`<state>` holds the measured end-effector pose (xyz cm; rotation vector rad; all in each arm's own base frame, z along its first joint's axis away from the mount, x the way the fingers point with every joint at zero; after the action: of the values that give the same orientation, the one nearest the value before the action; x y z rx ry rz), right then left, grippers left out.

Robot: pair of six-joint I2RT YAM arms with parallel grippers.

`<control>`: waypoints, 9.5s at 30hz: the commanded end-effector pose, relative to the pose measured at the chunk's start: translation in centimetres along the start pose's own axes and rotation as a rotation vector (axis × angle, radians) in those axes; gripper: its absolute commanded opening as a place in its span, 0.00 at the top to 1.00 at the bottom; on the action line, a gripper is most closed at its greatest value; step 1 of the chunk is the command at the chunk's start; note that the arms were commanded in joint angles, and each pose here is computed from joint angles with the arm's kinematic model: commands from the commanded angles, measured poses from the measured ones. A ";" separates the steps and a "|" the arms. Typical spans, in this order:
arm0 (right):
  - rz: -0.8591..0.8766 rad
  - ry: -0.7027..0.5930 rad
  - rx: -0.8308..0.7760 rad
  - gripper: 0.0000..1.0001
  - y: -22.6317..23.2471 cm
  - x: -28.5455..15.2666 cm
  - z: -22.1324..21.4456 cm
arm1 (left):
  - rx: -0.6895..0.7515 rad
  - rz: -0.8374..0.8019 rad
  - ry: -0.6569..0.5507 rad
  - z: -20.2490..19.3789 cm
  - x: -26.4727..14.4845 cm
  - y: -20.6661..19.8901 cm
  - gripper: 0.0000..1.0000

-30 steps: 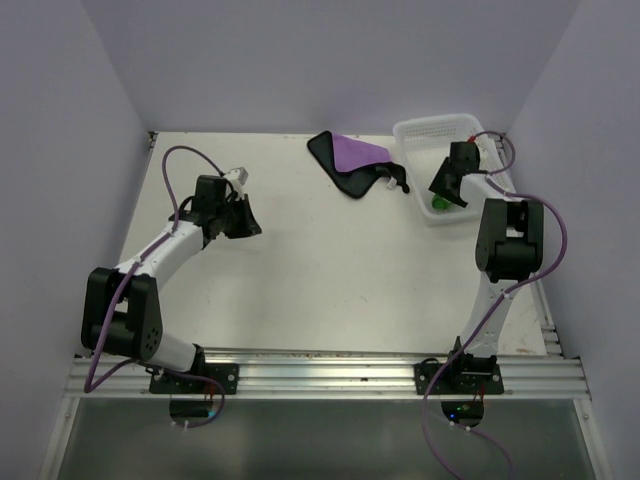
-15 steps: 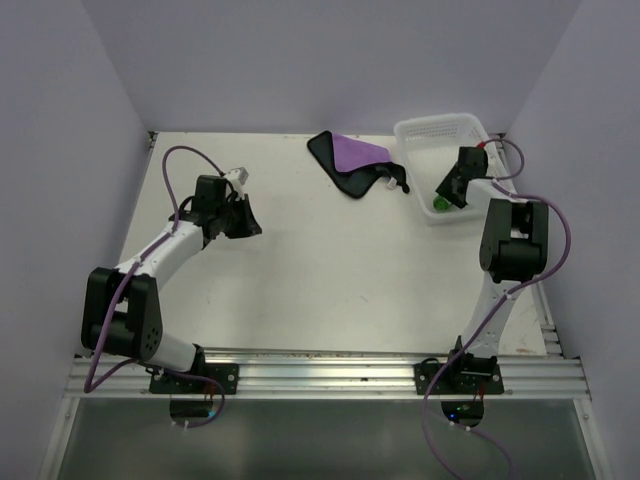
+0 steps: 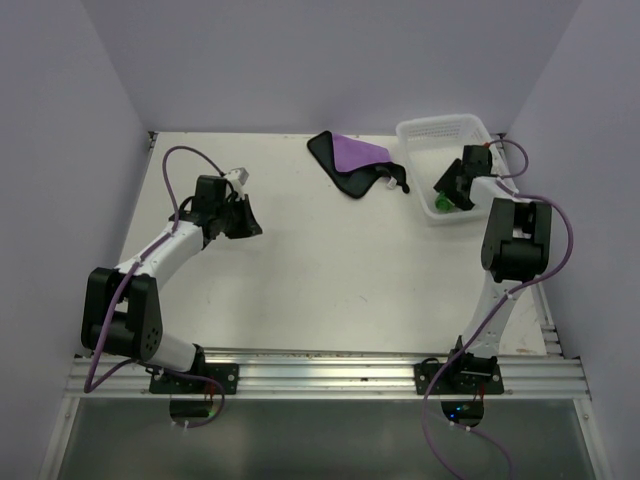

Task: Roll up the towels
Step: Place the rolled towel into the container, then move the towel to the center of the board, then flatten the towel, then fold the towel

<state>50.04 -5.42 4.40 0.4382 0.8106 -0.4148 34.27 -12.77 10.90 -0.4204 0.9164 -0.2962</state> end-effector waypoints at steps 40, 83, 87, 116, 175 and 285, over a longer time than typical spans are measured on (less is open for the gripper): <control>-0.046 -0.130 -0.027 0.11 -1.2 -9.6 5.4 | 0.042 -0.082 -0.064 1.3 -1.1 -1.5 0.85; 0.429 -0.011 -0.533 0.34 24.9 -5.4 -10.4 | 0.100 -0.046 -0.120 2.5 -2.7 -1.3 0.64; 0.391 0.036 -0.557 0.37 25.0 -4.1 -11.6 | 0.099 -0.077 -0.116 2.5 -2.7 -1.8 0.64; 0.428 0.287 -0.821 0.99 22.1 -20.6 -32.1 | 0.095 0.046 -0.250 4.3 -5.8 -0.2 0.62; 0.543 0.364 -0.648 1.00 5.7 -23.7 -33.5 | -0.159 -0.049 0.081 -19.4 -2.6 -3.6 0.55; 0.595 0.421 -0.350 1.00 1.6 -28.3 -28.3 | -0.326 -0.289 0.058 -14.7 -4.8 -2.8 0.98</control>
<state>14.73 15.82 7.84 0.4226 1.1444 0.4129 17.06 -16.06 5.01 -0.8508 1.0647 -0.3967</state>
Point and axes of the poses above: each gripper's point midway between its finger pads, its own x axis out along the fingers, its own y axis along the line the jaws close on, z = x × y, the point moved 1 cm from there along -x, back along the fingers, and after that the axes turned 5 degrees about -x, right-handed, at the moved point
